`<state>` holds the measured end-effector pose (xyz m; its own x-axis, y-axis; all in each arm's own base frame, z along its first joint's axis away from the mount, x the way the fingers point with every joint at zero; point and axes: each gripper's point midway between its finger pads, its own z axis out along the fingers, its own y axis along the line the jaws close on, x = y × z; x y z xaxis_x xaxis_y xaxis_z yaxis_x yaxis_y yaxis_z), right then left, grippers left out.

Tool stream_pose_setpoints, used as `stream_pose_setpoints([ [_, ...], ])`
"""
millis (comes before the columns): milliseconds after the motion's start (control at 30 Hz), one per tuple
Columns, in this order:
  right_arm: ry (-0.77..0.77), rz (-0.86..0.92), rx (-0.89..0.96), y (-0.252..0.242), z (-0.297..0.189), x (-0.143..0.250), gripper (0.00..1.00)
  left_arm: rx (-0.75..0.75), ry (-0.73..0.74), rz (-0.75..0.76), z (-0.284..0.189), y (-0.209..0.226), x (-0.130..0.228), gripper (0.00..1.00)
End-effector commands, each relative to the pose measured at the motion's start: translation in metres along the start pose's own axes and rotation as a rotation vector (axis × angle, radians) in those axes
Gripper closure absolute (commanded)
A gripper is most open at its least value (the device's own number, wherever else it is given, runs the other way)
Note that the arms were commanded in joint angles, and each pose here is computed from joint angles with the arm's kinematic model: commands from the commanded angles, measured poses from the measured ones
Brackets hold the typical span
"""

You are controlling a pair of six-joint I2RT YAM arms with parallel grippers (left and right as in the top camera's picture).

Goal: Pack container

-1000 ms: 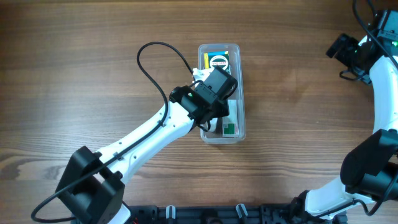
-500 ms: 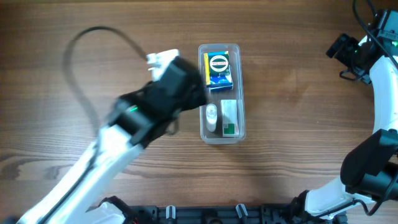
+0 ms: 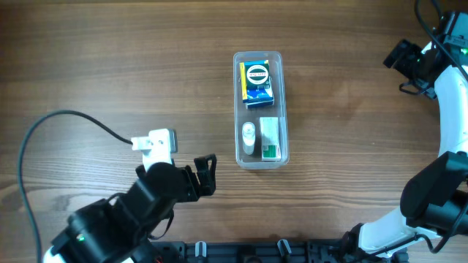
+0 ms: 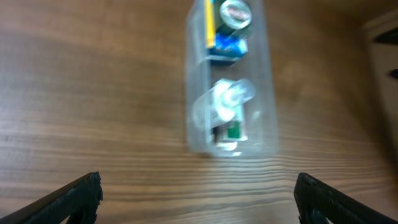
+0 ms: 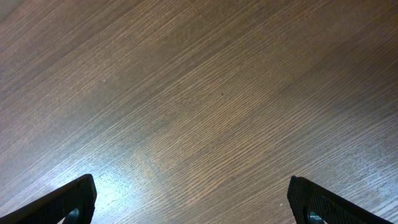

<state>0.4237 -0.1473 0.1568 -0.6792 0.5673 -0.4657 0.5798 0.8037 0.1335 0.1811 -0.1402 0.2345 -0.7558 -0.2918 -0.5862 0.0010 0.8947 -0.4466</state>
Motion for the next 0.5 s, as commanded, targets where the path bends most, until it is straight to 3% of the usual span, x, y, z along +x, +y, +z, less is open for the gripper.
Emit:
stream_pose_setpoints([
  [0,0.007,-0.01,-0.004,0.001,0.002,0.002,0.0,-0.033,-0.012,-0.057,0.006,0.006,0.001,0.0],
  [67,0.007,-0.01,-0.004,0.001,0.002,0.002,0.0,-0.087,0.043,-0.03,0.007,0.018,0.014,0.0],
  [167,0.007,-0.01,-0.004,0.001,0.002,0.002,0.0,-0.04,0.133,-0.031,0.007,0.01,0.029,0.0],
  [233,0.007,-0.01,-0.004,0.001,0.002,0.002,0.0,-0.049,0.12,-0.03,0.007,0.011,0.027,0.0],
  [467,0.006,-0.01,-0.004,0.001,0.002,0.002,0.0,-0.003,0.212,0.455,0.028,0.001,0.051,0.0],
])
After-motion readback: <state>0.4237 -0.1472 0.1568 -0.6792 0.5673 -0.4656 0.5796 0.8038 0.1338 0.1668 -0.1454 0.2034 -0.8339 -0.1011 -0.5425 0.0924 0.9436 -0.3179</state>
